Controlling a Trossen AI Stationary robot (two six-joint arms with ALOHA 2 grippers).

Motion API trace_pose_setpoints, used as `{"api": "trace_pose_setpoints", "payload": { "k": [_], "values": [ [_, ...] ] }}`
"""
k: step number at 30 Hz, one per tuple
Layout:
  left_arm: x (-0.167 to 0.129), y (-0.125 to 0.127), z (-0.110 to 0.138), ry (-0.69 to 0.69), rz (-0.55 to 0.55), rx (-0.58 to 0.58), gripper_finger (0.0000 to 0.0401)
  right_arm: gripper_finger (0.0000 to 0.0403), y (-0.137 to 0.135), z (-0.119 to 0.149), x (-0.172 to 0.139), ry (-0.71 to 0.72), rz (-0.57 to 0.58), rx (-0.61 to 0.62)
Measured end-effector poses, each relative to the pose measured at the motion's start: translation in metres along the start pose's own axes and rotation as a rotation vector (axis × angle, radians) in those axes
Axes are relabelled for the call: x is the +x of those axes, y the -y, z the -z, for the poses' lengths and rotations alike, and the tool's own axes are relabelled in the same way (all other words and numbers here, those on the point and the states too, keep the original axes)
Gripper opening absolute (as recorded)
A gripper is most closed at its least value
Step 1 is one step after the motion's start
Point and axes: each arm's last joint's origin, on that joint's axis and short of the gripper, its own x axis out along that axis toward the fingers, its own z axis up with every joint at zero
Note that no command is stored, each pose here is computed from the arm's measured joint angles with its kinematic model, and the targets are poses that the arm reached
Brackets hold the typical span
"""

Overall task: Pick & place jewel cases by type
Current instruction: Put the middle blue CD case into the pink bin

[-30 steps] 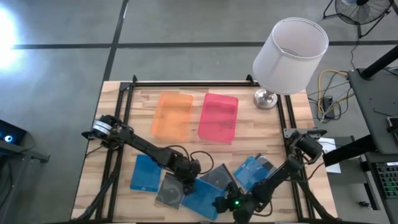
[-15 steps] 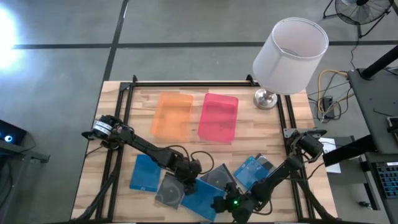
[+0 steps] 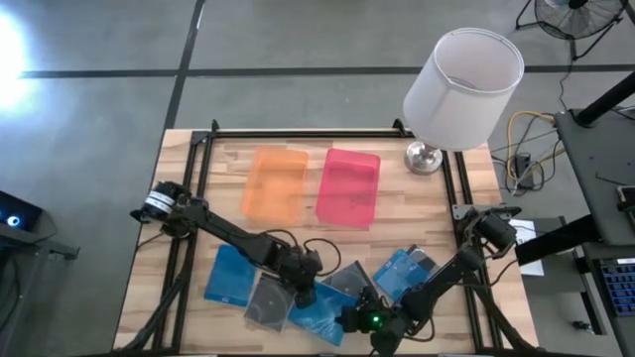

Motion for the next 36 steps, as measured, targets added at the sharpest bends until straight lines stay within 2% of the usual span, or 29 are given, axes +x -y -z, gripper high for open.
{"api": "trace_pose_setpoints", "payload": {
  "k": [3, 6, 8, 11, 13, 19, 25, 27, 32, 36],
  "values": [
    [-0.025, 0.006, -0.008, 0.081, -0.009, 0.03, 0.0117, 0.0039, 0.005, 0.008, -0.007, 0.027, -0.027, 0.026],
    [-0.056, 0.011, -0.016, 0.2, -0.024, 0.021, 0.0117, 0.0039, 0.016, 0.018, -0.02, 0.11, -0.078, 0.091],
    [-0.079, 0.014, -0.021, 0.293, -0.042, 0.009, 0.0117, 0.0039, 0.021, 0.023, -0.028, 0.155, -0.124, 0.088],
    [-0.114, 0.015, -0.025, 0.446, -0.104, -0.014, 0.0117, 0.0042, 0.015, 0.022, -0.033, 0.27, -0.243, 0.112],
    [-0.138, 0.014, -0.026, 0.543, -0.147, -0.023, 0.0117, 0.0043, 0.004, 0.011, -0.031, 0.355, -0.293, 0.122],
    [-0.202, 0.008, -0.022, 0.735, -0.218, 0.003, 0.0117, 0.0045, -0.028, -0.044, -0.026, 0.586, -0.241, 0.055],
    [-0.245, -0.002, -0.013, 0.798, -0.264, 0.1, 0.0117, 0.004, -0.07, -0.112, -0.045, 0.807, -0.161, 0.013],
    [-0.254, -0.006, -0.008, 0.793, -0.278, 0.126, 0.0117, 0.004, -0.077, -0.137, -0.05, 0.855, -0.079, 0.007],
    [-0.273, -0.014, 0.0, 0.798, -0.295, 0.158, 0.0117, 0.004, -0.082, -0.195, -0.044, 0.91, 0.159, 0.08],
    [-0.283, -0.018, 0.003, 0.812, -0.313, 0.2, 0.0117, 0.0042, -0.085, -0.231, -0.035, 0.93, 0.225, 0.198]
  ]
}}
